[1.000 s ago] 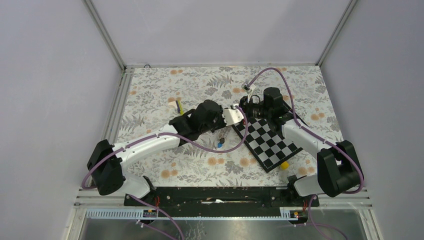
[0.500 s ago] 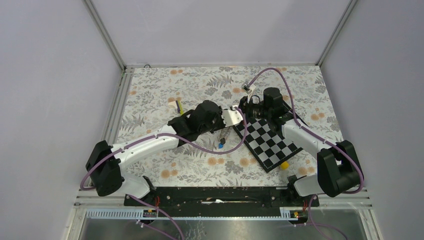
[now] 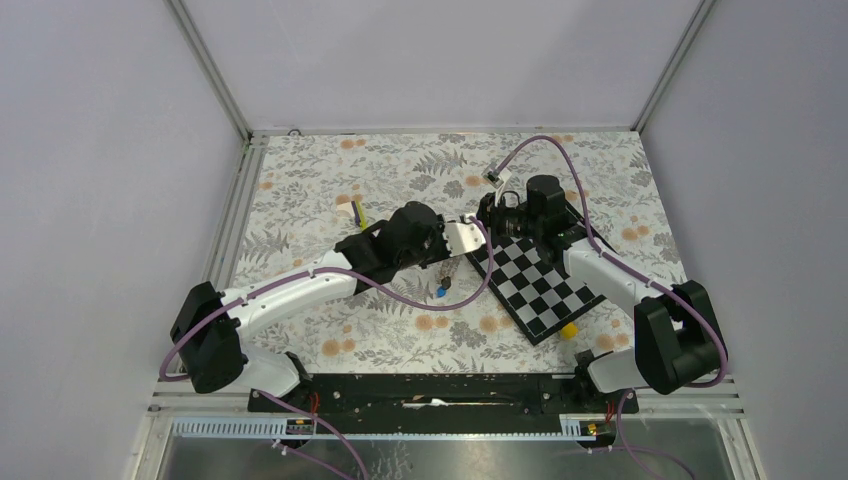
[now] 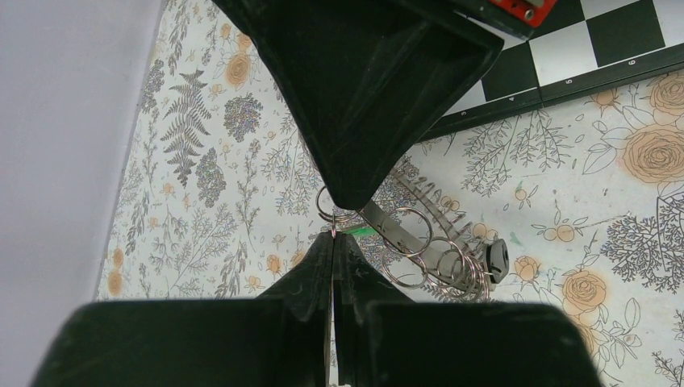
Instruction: Put the keys on the keyring
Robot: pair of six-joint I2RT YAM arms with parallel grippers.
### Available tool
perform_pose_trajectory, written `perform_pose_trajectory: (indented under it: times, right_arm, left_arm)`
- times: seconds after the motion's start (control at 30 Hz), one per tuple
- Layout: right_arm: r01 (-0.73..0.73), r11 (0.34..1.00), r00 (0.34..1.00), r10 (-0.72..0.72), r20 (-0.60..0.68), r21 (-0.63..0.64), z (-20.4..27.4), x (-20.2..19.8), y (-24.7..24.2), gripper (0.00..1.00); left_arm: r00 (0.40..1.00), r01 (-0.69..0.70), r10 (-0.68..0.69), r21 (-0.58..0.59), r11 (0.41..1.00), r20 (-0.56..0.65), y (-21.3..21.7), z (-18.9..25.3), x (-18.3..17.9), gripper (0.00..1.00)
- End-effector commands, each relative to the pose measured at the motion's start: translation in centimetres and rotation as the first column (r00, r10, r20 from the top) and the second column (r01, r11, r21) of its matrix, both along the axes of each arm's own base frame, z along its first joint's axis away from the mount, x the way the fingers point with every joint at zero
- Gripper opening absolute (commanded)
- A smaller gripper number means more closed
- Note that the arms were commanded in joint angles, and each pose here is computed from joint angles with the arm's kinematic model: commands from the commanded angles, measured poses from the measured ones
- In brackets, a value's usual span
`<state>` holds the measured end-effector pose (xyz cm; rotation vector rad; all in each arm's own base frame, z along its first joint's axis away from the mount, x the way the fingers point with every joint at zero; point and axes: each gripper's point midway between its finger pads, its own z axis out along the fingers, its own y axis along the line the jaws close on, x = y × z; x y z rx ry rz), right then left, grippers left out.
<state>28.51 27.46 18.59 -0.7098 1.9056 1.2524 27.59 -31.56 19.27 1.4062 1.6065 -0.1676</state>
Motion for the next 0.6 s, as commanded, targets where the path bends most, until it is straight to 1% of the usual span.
perform_pose_trajectory:
  times: [0.0, 0.37, 0.57]
  right_arm:
    - [-0.014, 0.999, 0.995, 0.01, 0.095, 0.036, 2.4, 0.5, 0.4, 0.0]
    - [-0.022, 0.999, 0.995, 0.019, 0.096, 0.036, 2.4, 0.3, 0.5, 0.0]
    - [-0.028, 0.999, 0.996, 0.024, 0.09, 0.039, 2.4, 0.3, 0.5, 0.0]
  left_arm:
    - [0.999, 0.028, -0.027, -0.048, 0.998, 0.028, -0.5, 1.8, -0.4, 0.0]
    - [0.996, -0.05, 0.055, -0.069, 0.996, 0.071, -0.1, 2.9, 1.1, 0.0]
    - [0.995, -0.061, 0.067, -0.078, 0.995, 0.078, -0.2, 3.3, 1.4, 0.0]
